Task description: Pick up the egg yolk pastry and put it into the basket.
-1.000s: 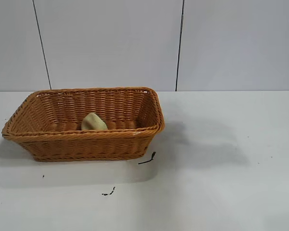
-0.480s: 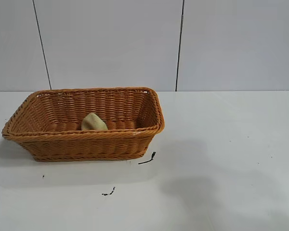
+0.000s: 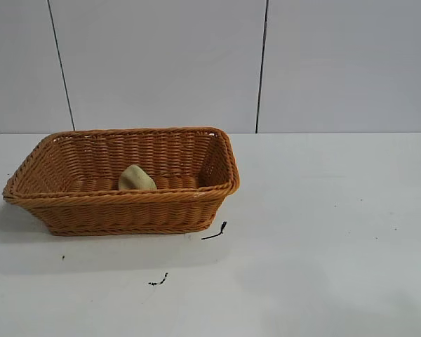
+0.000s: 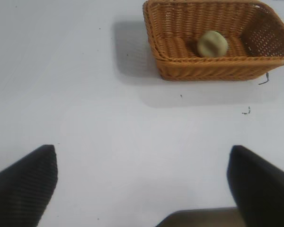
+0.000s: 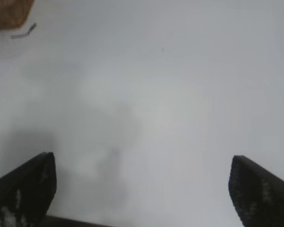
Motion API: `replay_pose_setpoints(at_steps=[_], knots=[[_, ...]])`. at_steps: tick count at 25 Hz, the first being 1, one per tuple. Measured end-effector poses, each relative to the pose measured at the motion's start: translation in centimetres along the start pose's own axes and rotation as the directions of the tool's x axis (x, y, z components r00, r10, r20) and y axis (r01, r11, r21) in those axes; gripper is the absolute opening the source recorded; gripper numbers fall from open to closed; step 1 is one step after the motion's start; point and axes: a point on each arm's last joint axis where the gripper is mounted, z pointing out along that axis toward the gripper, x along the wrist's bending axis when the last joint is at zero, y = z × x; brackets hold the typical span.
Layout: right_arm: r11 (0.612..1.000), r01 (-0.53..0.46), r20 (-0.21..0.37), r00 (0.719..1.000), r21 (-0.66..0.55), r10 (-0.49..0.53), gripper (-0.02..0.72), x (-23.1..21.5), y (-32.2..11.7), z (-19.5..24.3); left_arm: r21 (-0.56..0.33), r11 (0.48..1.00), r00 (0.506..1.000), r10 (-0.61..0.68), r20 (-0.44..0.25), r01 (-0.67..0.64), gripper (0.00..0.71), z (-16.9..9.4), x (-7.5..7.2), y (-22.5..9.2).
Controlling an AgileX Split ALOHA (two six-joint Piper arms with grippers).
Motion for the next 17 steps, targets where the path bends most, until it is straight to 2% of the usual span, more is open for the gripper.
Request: replay_pose_setpoints(at_steps=[7,17], knots=[[0.98,0.0,-0.001,1.0,-0.198,0.0,0.689,0.1,-1.8,-2.6,0.0,1.0,1.0,0.0,0.0,0.0,0.695,0.0,0.0,0.0],[0.978,0.0,-0.001,1.0,-0.206,0.0,0.689,0.1,-1.8,-2.7,0.0,1.0,1.0,0.0,0.0,0.0,0.695,0.0,0.0,0.0]])
